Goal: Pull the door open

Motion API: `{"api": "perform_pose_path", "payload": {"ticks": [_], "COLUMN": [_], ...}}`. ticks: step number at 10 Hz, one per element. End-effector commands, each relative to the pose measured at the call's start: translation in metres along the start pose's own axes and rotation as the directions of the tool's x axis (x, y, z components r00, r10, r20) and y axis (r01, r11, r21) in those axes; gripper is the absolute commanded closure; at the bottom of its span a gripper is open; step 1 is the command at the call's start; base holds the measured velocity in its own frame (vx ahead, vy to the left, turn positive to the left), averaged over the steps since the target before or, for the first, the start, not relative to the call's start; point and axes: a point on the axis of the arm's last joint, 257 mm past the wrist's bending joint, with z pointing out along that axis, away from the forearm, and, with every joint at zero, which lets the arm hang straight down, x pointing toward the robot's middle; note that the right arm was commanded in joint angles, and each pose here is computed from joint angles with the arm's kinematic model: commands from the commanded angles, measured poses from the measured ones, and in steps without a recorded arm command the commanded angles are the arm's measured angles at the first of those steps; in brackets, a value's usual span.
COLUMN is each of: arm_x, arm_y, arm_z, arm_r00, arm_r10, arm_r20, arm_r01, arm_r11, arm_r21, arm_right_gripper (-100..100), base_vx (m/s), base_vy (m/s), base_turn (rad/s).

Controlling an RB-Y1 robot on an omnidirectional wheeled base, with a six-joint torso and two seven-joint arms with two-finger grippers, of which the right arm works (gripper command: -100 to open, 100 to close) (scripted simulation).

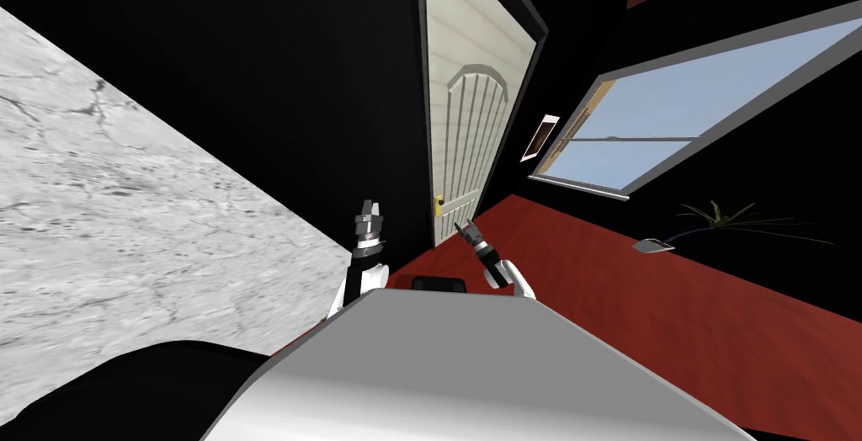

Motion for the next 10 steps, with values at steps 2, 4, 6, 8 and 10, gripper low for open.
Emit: {"api": "perform_pose_path", "payload": {"ticks": [2,4,6,8,10], "arm_x": [0.020,0.036,0.052,0.068,0.070], "arm_y": [0.003,0.006,0.008,0.010,0.009], "arm_z": [0.0000,-0.0001,-0.0008,-0.0022,-0.0023], "arm_r00": [0.996,0.990,0.979,0.966,0.964], "arm_r10": [-0.067,-0.113,-0.163,-0.209,-0.213], "arm_r20": [-0.051,-0.086,-0.122,-0.153,-0.157], "arm_r01": [0.066,0.109,0.153,0.192,0.196], "arm_r11": [0.997,0.993,0.984,0.974,0.973], "arm_r21": [-0.031,-0.056,-0.086,-0.116,-0.120], "arm_right_gripper": [-100,-100,-100,-100,-100], "base_vx": [0.149,0.156,0.138,0.190,0.155], "base_vy": [-0.002,0.003,-0.009,-0.008,-0.009], "base_turn": [0.005,0.003,0.002,0.000,0.000]}}
